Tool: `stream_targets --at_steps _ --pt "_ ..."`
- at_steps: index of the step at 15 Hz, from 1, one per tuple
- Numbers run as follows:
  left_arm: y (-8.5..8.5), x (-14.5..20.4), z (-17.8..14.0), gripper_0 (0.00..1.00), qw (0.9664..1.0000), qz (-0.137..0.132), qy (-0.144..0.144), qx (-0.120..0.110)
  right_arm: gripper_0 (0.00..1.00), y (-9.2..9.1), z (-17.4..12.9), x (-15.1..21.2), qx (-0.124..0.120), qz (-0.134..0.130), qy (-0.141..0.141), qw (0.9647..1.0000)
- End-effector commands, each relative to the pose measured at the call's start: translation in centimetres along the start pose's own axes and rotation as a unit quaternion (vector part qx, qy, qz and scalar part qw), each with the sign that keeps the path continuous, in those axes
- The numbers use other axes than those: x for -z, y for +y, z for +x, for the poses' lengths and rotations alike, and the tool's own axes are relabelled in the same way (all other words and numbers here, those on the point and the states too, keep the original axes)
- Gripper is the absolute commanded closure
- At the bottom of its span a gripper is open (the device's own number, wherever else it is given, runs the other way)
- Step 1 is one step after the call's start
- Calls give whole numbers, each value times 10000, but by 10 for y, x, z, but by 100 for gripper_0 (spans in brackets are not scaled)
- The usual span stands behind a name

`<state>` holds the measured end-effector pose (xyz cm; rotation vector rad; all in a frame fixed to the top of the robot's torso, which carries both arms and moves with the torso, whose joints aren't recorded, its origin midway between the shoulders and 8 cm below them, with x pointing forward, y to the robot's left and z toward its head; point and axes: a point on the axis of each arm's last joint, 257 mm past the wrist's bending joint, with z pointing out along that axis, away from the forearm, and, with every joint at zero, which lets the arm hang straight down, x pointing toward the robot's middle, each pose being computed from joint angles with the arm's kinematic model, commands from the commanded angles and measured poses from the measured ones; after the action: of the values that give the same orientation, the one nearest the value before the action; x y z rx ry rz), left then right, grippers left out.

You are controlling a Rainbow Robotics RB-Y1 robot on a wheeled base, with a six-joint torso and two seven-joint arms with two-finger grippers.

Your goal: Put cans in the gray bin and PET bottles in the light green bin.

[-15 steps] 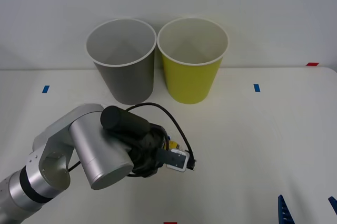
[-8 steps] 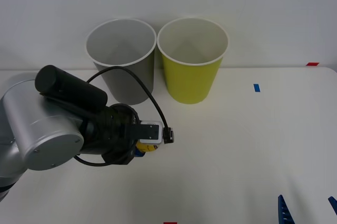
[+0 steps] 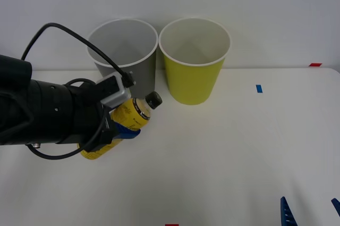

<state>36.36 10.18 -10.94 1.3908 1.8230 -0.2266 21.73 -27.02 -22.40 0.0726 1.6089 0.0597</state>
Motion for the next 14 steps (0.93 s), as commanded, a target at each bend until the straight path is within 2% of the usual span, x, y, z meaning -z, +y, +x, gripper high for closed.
stream_targets --at_steps 1,3,5,6,8,9,10,11,12,14 --pt "22 35 -22 100 9963 -268 -564 593 2 0 0 0 0 0 0 10000" --pt "36 55 -32 100 9925 -427 -891 721 2 0 0 0 0 0 0 10000" --pt "51 78 -47 100 9852 -607 -1334 887 2 0 0 0 0 0 0 10000" --pt "58 88 -52 100 9826 -714 -1456 902 2 0 0 0 0 0 0 10000" --pt "76 110 -70 100 9754 -981 -1751 907 2 0 0 0 0 0 0 10000" --pt "83 119 -80 100 9697 -1029 -1909 1127 2 0 0 0 0 0 0 10000" --pt "88 126 -95 100 9617 -988 -2109 1444 2 0 0 0 0 0 0 10000" --pt "94 129 -104 100 9570 -973 -2221 1592 2 0 0 0 0 0 0 10000" --pt "100 130 -111 100 9541 -932 -2302 1676 2 0 0 0 0 0 0 10000" --pt "115 132 -133 100 9471 -816 -2568 1741 2 0 0 0 0 0 0 10000"
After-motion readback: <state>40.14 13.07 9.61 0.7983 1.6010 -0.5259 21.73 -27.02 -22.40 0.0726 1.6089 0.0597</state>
